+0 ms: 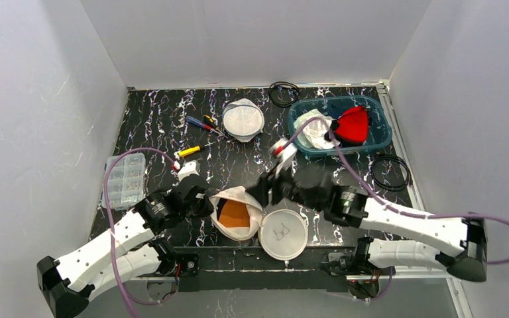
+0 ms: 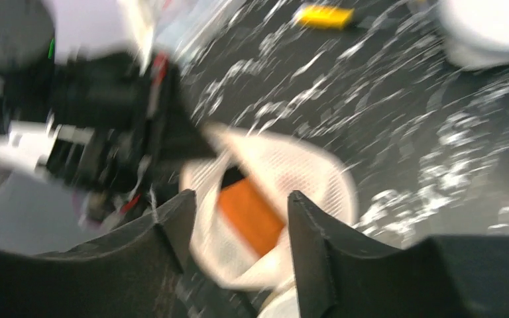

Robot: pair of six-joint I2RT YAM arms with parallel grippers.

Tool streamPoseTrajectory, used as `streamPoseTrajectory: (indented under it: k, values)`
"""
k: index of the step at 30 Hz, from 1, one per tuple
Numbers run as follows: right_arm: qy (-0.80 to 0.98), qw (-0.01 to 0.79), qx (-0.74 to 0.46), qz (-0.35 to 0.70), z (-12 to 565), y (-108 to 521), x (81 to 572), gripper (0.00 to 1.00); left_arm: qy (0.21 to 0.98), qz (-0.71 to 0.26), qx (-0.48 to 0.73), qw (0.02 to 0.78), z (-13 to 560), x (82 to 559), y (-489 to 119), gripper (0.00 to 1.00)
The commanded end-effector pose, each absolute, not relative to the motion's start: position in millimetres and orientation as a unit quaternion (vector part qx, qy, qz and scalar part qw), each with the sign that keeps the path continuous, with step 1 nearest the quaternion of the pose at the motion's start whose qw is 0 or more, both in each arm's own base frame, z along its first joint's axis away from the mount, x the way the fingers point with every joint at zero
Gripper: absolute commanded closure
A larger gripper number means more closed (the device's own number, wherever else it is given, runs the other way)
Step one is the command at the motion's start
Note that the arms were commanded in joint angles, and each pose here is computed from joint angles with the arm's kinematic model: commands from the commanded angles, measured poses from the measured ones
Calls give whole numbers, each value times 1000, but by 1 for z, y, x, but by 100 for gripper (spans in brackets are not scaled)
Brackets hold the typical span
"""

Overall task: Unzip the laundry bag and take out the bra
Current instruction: Place the bra in the bin, then pick up the bra from the laundry bag.

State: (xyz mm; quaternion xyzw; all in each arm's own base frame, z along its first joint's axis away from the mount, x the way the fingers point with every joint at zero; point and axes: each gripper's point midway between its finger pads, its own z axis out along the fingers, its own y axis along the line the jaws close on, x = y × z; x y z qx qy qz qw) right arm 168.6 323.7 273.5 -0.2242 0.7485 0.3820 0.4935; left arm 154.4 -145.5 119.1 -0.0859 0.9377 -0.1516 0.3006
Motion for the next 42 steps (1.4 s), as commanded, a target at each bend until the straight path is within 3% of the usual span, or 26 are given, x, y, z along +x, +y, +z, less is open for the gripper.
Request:
streamPoseTrajectory:
  k: [1,6,13,19,29,42]
  values:
    - [763,418,-294,396,232,356,103,46,942,-148,-65,294,121,146,-138,98]
    - [778,405,-312,365,198,392,77,57,943,-148,-71,288,117,141,-135,100]
    - [811,428,-271,292,134,414,103,56,947,-145,-82,273,106,136,-133,100]
    - [844,428,-255,197,83,403,122,40,956,-120,-86,255,86,129,-125,100]
    - [814,446,-254,271,110,430,111,22,957,-74,-111,257,74,126,-104,100]
    - [815,438,-309,218,76,461,114,19,956,-37,-128,263,76,125,-89,100]
